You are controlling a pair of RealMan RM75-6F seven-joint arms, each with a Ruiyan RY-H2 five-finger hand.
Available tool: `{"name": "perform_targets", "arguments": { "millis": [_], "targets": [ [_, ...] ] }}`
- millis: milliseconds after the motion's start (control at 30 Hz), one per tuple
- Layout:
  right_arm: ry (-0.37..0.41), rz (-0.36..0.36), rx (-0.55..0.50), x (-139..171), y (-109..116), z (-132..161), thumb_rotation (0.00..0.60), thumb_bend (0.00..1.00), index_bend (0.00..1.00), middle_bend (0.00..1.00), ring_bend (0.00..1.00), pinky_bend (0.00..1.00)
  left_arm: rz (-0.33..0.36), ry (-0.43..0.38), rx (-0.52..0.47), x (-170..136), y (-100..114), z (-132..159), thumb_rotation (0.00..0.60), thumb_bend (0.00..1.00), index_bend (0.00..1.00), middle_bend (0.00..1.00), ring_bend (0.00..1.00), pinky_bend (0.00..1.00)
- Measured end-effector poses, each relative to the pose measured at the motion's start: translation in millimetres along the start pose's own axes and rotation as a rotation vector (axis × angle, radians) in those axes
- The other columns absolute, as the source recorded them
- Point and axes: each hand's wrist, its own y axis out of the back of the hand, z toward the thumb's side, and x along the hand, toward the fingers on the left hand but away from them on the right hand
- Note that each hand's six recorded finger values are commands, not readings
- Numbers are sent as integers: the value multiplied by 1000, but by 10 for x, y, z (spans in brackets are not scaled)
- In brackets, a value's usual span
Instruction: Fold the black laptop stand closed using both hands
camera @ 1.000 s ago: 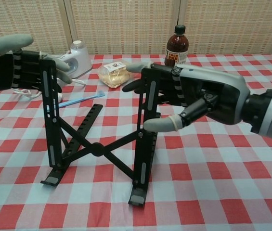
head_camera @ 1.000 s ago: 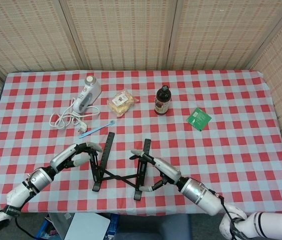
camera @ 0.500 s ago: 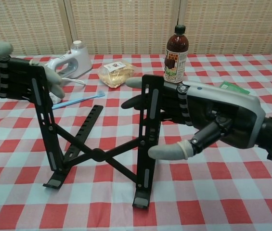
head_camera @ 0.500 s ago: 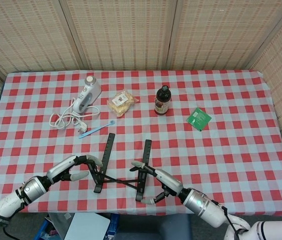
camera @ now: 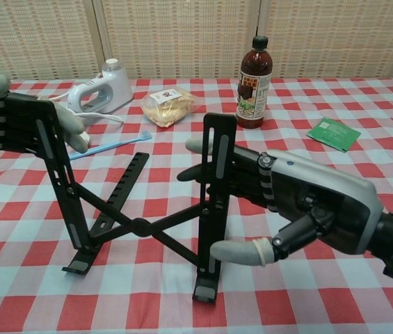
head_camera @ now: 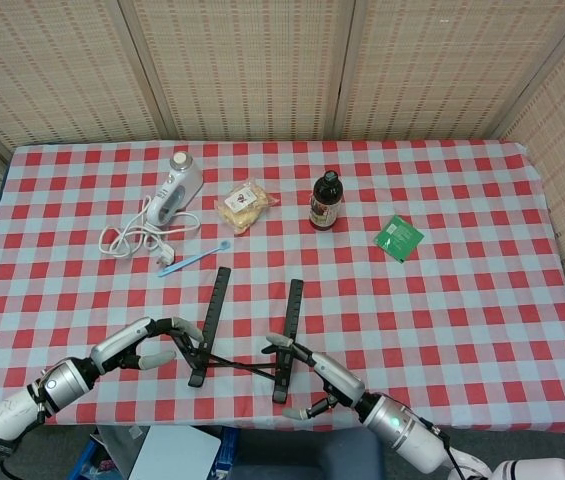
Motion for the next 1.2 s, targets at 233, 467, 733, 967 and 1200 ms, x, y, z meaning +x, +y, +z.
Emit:
{"name": "perform_targets", "arguments": {
  "millis": [233,467,733,967,1200],
  "targets": [
    [-31,7,-90,13,-89,-85,600,199,37,157,50,44,0,5,1,4,0,-9,244,180,282,293,306,268],
    [-78,21,-245,25,-166,-141,600,222,38,157,50,44,-2,11,3,6,-8,-14,246,180,282,293,306,268],
    [-132,25,-431,41,-200,-170,600,242,38,157,50,44,-4,18,7,15,-13,-22,247,180,282,293,306,267],
    [-153,24,-489,53,-193,-188,600,268,37,157,50,44,-2,23,14,27,-12,-34,270,180,278,293,306,268],
    [-148,43,-487,78,-201,-154,600,275,37,157,50,44,15,26,59,39,26,-93,372,180,226,287,297,268]
  ]
}}
